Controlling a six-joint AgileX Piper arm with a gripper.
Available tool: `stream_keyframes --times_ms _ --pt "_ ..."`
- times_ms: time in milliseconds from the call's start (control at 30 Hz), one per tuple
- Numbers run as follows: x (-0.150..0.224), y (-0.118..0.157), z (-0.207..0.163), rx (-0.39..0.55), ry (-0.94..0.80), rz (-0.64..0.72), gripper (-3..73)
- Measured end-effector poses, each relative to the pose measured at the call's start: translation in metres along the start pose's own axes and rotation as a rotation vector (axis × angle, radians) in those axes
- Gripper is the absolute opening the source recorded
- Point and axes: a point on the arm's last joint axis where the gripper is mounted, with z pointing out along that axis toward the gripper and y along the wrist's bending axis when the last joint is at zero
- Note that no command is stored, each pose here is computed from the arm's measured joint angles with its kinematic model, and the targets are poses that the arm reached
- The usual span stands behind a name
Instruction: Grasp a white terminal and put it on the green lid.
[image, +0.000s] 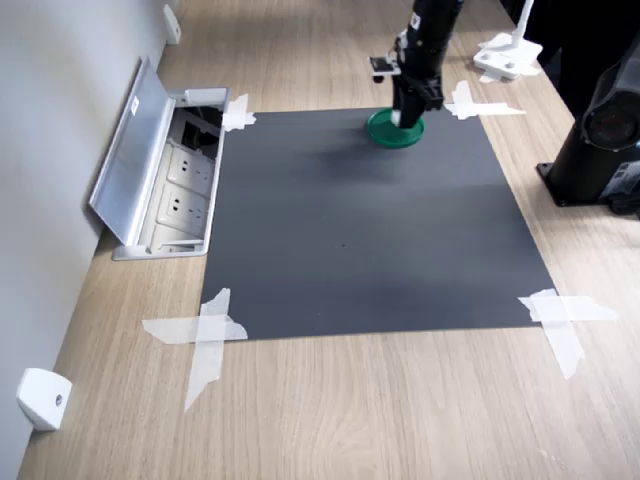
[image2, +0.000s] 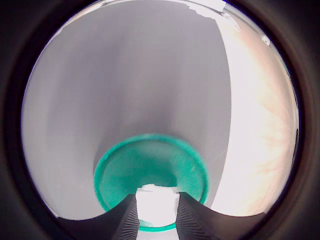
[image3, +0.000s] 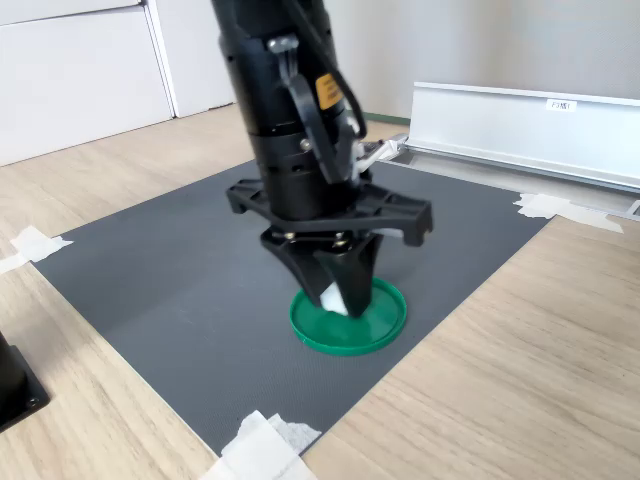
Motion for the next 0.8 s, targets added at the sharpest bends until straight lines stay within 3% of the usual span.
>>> stream_keyframes --times_ms 267,367,633,800 --pt "0.000 0.000 0.005 -0.033 0.038 -0.021 27.1" --pt "0.000 0.000 0.007 -0.038 0.043 -0.022 30.3" --pt "0.001 0.000 0.007 -0.038 0.044 -0.019 56.8" --pt "0.000 -0.001 -0.011 0.014 0.001 -0.002 62.0"
